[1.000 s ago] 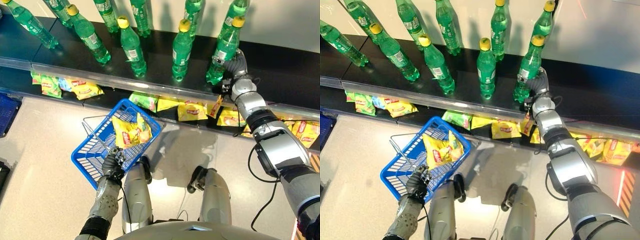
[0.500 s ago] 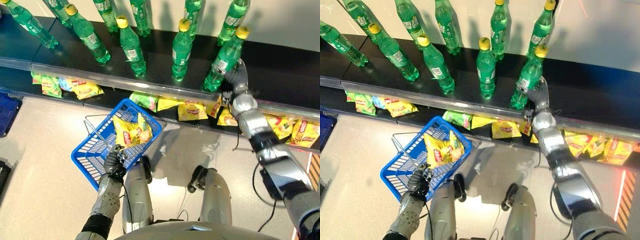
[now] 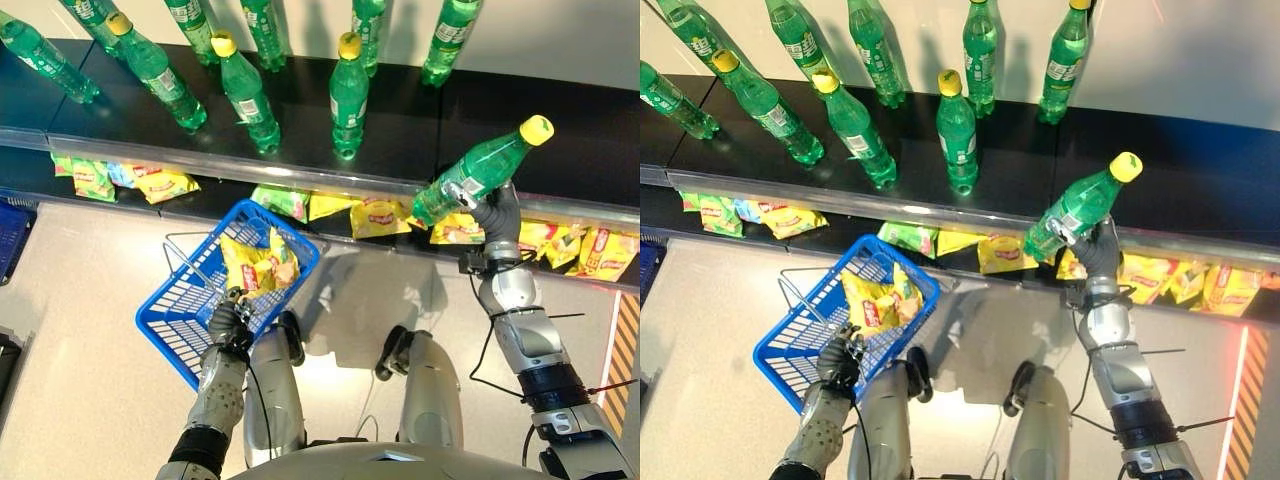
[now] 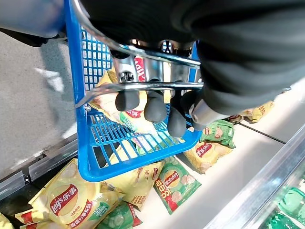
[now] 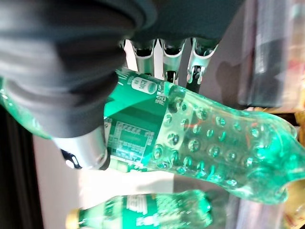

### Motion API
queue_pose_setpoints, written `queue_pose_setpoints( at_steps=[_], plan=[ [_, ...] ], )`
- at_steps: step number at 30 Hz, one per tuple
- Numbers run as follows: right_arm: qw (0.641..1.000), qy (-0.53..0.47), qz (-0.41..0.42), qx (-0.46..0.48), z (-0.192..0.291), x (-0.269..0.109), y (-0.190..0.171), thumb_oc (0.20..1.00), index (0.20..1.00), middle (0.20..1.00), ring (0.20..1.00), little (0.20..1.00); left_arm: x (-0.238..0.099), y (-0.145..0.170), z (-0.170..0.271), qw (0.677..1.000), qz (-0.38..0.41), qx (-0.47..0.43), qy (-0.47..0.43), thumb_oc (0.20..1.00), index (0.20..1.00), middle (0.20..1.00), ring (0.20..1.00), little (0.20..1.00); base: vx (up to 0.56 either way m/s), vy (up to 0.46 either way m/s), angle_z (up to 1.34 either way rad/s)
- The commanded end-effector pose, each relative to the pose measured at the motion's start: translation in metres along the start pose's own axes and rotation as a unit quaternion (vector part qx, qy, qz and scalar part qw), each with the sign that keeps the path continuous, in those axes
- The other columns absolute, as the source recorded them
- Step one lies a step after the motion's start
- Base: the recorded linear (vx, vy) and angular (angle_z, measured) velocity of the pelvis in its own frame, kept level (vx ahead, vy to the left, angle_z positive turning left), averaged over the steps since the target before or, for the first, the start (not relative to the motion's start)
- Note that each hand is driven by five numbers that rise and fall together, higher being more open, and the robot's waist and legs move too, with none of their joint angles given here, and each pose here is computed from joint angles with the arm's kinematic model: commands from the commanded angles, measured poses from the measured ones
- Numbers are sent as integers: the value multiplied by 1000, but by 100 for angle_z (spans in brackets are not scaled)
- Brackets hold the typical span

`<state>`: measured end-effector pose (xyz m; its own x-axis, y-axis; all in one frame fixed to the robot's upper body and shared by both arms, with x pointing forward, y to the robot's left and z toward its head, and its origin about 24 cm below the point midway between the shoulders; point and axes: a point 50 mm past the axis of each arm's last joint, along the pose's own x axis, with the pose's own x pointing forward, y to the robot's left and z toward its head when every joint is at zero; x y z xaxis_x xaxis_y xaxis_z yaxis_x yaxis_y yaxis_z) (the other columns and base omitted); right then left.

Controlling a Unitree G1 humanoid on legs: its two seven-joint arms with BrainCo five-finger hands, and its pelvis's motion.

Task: Pick up the snacks into the basket

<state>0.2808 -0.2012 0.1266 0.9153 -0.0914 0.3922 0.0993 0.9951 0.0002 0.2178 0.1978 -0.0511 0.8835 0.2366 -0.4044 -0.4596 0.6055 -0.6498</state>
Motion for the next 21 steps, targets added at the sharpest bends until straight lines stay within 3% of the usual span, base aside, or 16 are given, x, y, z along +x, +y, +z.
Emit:
queue_pose_setpoints(
  at_steps=[1, 14, 21],
  plan=[
    [971, -216, 43, 91, 80, 12, 16, 200, 200, 200, 200, 200, -8, -26, 38, 991, -88, 18, -100, 200, 200, 200, 200, 200, -5, 6, 4],
    [956, -147, 245, 70, 64, 31, 104, 200, 200, 200, 200, 200, -43, -93, 76, 945, -286, 25, -155, 200, 200, 200, 200, 200, 2, -23, 12],
    [942, -147, 294, 70, 71, 43, 135, 200, 200, 200, 200, 200, -59, -105, 90, 928, -331, 34, -169, 200, 200, 200, 200, 200, 6, -35, 30]
  ],
)
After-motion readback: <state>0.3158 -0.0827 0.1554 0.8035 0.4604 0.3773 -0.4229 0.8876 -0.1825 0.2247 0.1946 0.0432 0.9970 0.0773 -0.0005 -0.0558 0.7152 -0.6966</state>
